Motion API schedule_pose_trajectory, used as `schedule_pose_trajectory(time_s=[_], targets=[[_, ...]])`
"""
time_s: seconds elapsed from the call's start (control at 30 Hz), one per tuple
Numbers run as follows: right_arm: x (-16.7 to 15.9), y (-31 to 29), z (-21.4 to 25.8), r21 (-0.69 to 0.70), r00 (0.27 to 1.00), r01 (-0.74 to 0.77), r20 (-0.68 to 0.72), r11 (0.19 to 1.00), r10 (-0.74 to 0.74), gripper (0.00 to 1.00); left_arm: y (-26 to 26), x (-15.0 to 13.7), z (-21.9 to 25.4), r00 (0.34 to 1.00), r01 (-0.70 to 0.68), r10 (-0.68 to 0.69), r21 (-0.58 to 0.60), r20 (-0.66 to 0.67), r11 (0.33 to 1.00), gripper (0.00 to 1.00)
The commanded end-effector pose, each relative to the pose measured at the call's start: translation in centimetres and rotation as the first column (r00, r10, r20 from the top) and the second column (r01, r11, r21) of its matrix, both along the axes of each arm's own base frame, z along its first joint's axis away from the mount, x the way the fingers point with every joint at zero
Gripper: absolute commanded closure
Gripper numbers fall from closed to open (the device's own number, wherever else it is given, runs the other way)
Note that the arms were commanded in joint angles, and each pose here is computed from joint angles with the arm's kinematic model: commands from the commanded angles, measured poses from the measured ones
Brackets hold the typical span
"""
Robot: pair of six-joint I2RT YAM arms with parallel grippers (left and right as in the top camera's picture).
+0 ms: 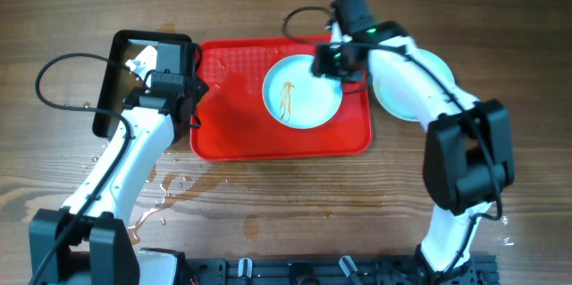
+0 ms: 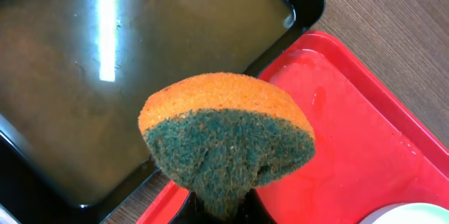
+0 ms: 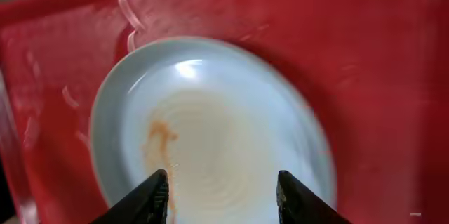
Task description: Clean dirty plates on tray and stack at the side
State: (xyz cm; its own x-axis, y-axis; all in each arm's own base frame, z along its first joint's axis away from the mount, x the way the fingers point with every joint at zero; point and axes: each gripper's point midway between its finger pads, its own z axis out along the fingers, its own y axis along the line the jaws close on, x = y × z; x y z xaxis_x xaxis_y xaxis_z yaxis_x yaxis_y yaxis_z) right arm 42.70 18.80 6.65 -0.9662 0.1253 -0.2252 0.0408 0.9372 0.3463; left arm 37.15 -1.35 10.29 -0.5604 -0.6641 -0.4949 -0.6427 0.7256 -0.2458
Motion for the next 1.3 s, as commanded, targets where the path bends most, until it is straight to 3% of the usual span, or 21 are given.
schedule_pose_trajectory(time_s=[0.0,0.13,0.4,0.5,0.57,0.67,1.27], targets=[[0.7,-2.8,-1.0,-0.060,1.000,0.027,0.000,0.998,-0.027,0.50,-0.5,0.3,0.0,1.000,0.011,-0.011,-0.026,0.001,1.000,0.96],[-0.2,-3.0,-3.3,-0.069,0.997,0.020,-0.067,0.997,-0.024,0.50,-1.9,0.9,0.0,0.993,0.118,-0.118,-0.035,0.011,0.992,0.96],[-2.0,-0.7,-6.7,0.053,0.979,-0.017,-0.202,0.998,0.027,0.52,-5.4,1.7,-0.3,0.946,0.324,-0.324,-0.029,0.028,0.945,0.96],[-2.1,-0.5,-6.8,0.061,0.978,-0.016,-0.209,0.998,0.028,0.64,-6.4,1.7,-0.7,0.925,0.379,-0.379,-0.035,0.021,0.925,0.96],[-2.3,-0.1,-6.8,0.061,0.977,-0.026,-0.209,0.998,0.038,0.81,-7.0,1.6,-1.3,0.914,0.405,-0.405,-0.040,0.007,0.914,0.96],[-3.0,1.1,-6.8,0.059,0.974,-0.062,-0.213,0.996,0.074,0.96,-7.9,1.5,-2.2,0.888,0.459,-0.461,-0.065,-0.004,0.886,0.96],[-5.4,5.5,-6.7,0.071,0.955,-0.221,-0.189,0.973,0.230,0.96,-8.5,2.8,-4.0,0.869,0.495,-0.495,-0.057,0.000,0.867,0.96]])
